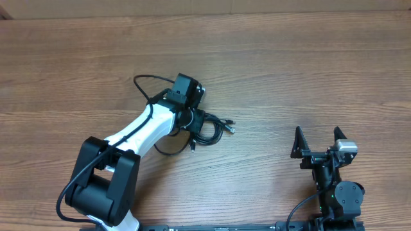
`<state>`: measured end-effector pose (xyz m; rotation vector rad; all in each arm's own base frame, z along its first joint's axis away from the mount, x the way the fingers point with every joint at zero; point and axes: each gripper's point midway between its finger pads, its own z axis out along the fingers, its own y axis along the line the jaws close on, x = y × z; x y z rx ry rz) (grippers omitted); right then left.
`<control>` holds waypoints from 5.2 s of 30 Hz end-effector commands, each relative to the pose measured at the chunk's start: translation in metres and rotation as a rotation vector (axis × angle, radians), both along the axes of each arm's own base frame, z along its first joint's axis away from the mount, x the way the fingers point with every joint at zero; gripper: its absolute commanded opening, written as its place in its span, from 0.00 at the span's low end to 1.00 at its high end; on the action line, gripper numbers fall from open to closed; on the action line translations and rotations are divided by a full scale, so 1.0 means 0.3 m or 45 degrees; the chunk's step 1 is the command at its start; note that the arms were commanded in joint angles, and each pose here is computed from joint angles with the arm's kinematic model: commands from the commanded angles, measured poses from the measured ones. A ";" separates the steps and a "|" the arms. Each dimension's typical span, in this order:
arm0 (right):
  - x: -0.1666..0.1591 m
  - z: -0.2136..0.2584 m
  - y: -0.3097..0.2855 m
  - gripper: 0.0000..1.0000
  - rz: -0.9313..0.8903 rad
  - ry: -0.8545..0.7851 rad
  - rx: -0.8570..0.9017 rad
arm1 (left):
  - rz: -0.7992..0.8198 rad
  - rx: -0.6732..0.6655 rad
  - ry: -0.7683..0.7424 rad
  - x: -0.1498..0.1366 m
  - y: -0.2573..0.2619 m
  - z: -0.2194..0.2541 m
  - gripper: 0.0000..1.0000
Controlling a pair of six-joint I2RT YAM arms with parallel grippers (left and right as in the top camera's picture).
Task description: Untangle cables
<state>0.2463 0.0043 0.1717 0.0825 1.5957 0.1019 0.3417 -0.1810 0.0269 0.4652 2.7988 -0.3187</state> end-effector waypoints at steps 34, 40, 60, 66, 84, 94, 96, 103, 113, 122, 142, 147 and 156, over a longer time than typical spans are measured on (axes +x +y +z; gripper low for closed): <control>-0.028 0.022 0.275 1.00 0.595 0.329 0.384 | -0.699 -0.221 -0.097 -0.091 -0.218 0.073 0.04; -0.035 -0.005 0.355 1.00 0.780 0.542 0.445 | -0.815 -0.426 -0.052 -0.135 -0.295 0.184 0.04; 0.005 -0.085 0.325 1.00 0.667 0.664 0.497 | -0.672 -0.262 -0.058 -0.073 -0.244 0.172 0.18; 0.004 -0.117 0.325 1.00 0.658 0.718 0.511 | -0.565 -0.102 -0.081 -0.029 -0.181 0.141 0.47; 0.007 -0.194 0.256 1.00 0.510 0.905 0.311 | -0.604 -0.094 -0.132 -0.009 -0.187 0.147 0.58; 0.037 -0.062 0.246 1.00 0.486 0.856 0.303 | -0.630 -0.090 -0.154 -0.003 -0.191 0.144 0.56; 0.036 -0.064 0.245 1.00 0.485 0.861 0.304 | -0.629 -0.089 -0.151 -0.006 -0.188 0.134 0.57; 0.033 -0.069 0.244 1.00 0.480 0.869 0.304 | -0.617 -0.048 -0.153 0.011 -0.179 0.088 0.56; 0.026 -0.077 0.243 1.00 0.477 0.886 0.306 | -0.652 0.053 -0.134 0.000 -0.203 0.004 0.61; 0.027 -0.080 0.243 1.00 0.477 0.890 0.307 | -0.705 0.079 -0.029 -0.059 -0.234 -0.108 0.50; 0.032 -0.150 0.261 1.00 0.505 1.009 0.345 | -0.665 -0.059 -0.071 -0.009 -0.326 0.137 0.04; 0.036 -0.119 0.322 1.00 0.656 0.974 0.398 | -0.717 -0.171 0.000 -0.066 -0.358 0.220 0.04; 0.035 -0.093 0.351 0.98 0.753 0.926 0.374 | -0.877 -0.461 0.074 -0.163 -0.449 0.288 0.04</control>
